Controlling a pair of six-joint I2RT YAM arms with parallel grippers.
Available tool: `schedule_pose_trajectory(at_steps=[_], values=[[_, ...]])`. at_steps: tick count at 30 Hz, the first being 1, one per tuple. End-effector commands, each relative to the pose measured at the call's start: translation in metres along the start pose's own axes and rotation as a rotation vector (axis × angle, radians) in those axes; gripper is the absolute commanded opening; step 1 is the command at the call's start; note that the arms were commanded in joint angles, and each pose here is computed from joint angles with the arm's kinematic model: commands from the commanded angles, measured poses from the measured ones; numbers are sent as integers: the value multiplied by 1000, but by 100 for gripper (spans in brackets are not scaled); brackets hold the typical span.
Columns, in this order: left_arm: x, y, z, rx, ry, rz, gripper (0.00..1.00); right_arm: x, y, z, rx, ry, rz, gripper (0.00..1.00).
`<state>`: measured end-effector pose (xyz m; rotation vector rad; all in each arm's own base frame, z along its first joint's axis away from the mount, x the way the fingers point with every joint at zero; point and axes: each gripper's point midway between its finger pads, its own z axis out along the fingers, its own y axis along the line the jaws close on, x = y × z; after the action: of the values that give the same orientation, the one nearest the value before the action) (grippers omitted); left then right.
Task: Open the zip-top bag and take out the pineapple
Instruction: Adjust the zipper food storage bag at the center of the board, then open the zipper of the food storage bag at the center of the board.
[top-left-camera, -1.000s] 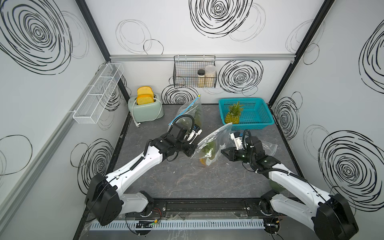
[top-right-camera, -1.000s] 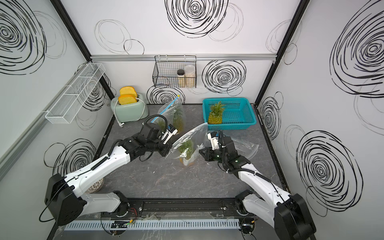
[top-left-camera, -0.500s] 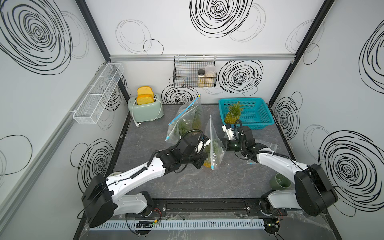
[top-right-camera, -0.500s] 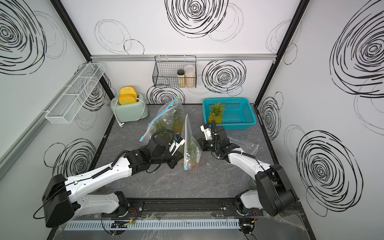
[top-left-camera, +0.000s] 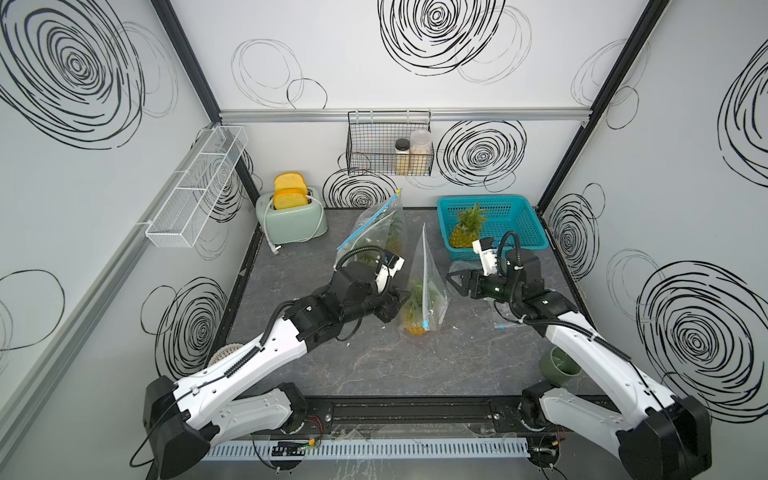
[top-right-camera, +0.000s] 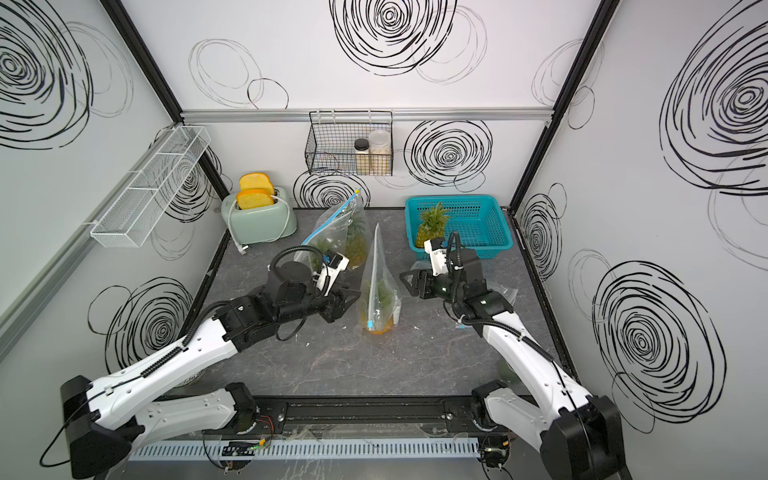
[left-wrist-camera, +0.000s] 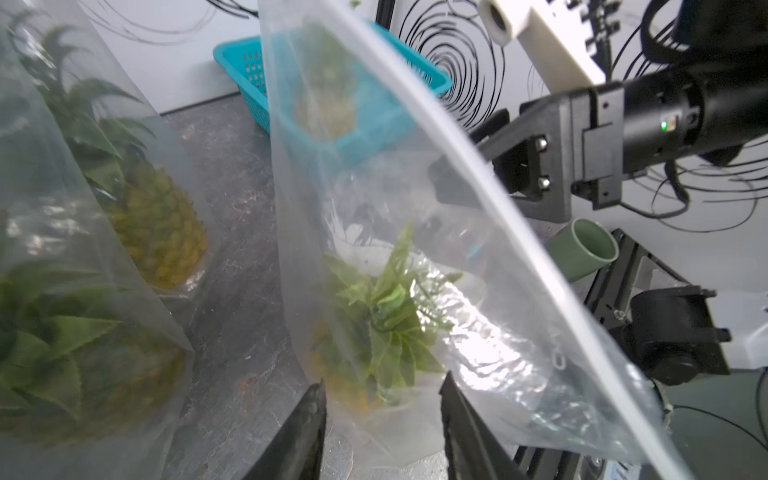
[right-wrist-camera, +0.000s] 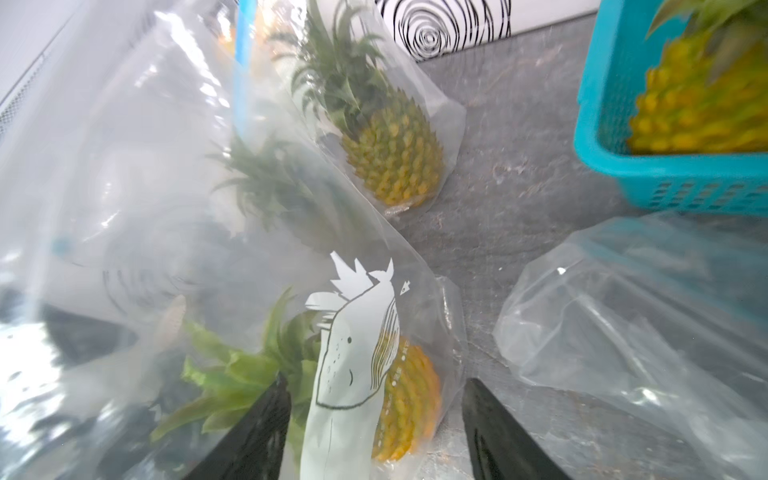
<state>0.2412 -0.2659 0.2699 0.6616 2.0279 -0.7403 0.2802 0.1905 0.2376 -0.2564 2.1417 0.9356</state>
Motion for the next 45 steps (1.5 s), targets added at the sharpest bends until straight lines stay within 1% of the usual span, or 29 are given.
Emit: schedule_pose_trajectory(at_steps=[1, 5, 7, 10, 17, 24, 25, 26, 27, 29, 30, 32, 36, 40, 45], values=[[-13, -16, -6, 131, -31, 40, 55, 0, 13, -18, -22, 50, -51, 71], [-11, -18, 3, 214, -27, 6, 58, 0, 34, -22, -110, 85, -55, 75], [-11, -17, 10, 227, -28, -6, 59, 1, 35, -21, -110, 89, -59, 76], [-12, -11, 22, 227, -22, -23, 62, 0, 35, -20, -107, 91, -64, 76], [-6, 9, 47, 170, 31, -61, 65, 0, 33, -15, -103, 112, -68, 76], [3, 9, 60, 208, 52, -105, 63, 0, 29, -6, -99, 124, -65, 76], [5, 9, 61, 212, 52, -111, 62, 0, 29, -5, -102, 126, -65, 76], [7, 9, 63, 215, 52, -116, 58, 2, 29, -4, -106, 132, -65, 76], [7, 9, 63, 219, 49, -121, 52, 2, 30, -3, -110, 136, -66, 76], [10, 9, 66, 221, 50, -131, 31, 4, 34, -2, -119, 149, -74, 76], [11, 9, 66, 223, 51, -133, 25, 5, 36, -3, -124, 157, -78, 76], [12, 8, 67, 227, 55, -133, 16, 3, 45, -5, -136, 158, -96, 76], [14, 8, 68, 229, 58, -131, 10, 2, 56, -7, -150, 162, -104, 77], [17, 8, 68, 230, 61, -136, 8, 9, 61, 1, -162, 180, -101, 77], [19, 5, 68, 233, 60, -137, 8, 23, 57, 23, -175, 213, -76, 76]])
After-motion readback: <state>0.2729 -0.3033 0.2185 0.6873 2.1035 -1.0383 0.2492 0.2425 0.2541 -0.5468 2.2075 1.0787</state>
